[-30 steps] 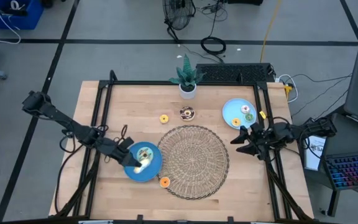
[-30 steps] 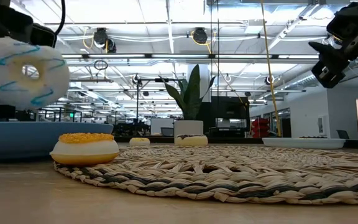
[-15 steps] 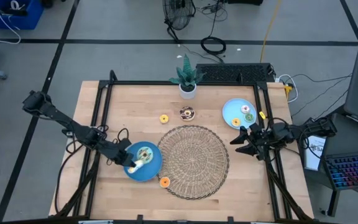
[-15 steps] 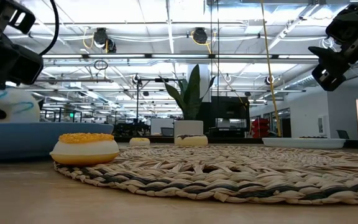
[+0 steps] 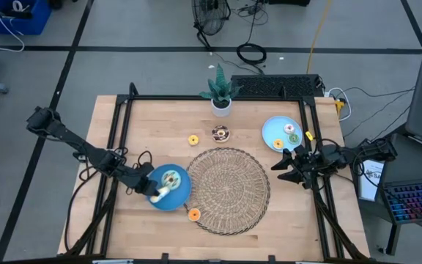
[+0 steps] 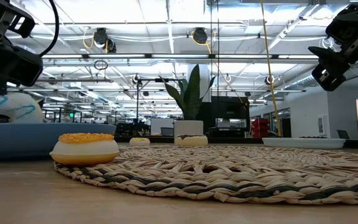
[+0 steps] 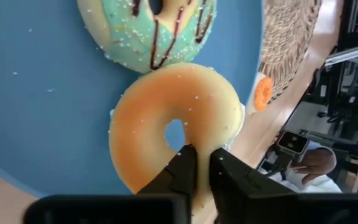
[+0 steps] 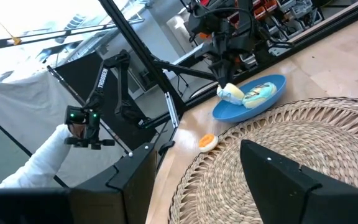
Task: Pick & Place donuts
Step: Put the large white donut on the blue plate
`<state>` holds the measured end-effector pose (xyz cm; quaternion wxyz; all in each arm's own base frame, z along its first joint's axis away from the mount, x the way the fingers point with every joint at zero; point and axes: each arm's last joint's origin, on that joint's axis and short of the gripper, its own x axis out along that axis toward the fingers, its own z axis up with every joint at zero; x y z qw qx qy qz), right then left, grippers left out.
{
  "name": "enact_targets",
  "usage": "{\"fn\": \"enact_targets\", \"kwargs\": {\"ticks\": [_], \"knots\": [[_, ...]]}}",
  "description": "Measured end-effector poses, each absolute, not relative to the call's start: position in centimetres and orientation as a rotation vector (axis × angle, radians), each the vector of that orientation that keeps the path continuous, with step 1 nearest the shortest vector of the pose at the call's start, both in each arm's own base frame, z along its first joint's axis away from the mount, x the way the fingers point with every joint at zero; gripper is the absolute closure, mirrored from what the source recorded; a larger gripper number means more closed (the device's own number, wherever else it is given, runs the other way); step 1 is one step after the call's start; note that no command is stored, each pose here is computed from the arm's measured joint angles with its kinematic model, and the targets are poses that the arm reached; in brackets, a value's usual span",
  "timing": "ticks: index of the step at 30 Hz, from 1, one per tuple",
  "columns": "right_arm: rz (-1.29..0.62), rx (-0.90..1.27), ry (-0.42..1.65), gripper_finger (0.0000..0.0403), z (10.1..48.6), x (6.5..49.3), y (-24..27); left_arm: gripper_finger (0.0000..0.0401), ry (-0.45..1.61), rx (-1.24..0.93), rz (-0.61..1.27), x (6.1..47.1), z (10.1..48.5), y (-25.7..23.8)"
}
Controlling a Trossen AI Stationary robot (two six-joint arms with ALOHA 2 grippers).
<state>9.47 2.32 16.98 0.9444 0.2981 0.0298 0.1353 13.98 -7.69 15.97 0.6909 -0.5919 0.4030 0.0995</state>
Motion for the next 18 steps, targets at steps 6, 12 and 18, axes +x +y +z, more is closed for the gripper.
{"fn": "enact_targets", "kwargs": {"ticks": [6, 12, 18], "knots": [[0.276, 0.607, 0.061, 0.0183, 16.97, 9.47, 2.32, 0.0265, 0.913, -1.336, 0.216, 13.98, 15.98, -7.73], [0.276, 0.607, 0.061, 0.0183, 16.97, 9.47, 2.32, 0.0205, 0.951, -1.374, 0.175, 13.93, 16.18, -7.9], [0.276, 0.607, 0.062, 0.0183, 16.97, 9.47, 2.32, 0.0193, 0.916, -1.361, 0.162, 13.86, 16.47, -7.78]]}}
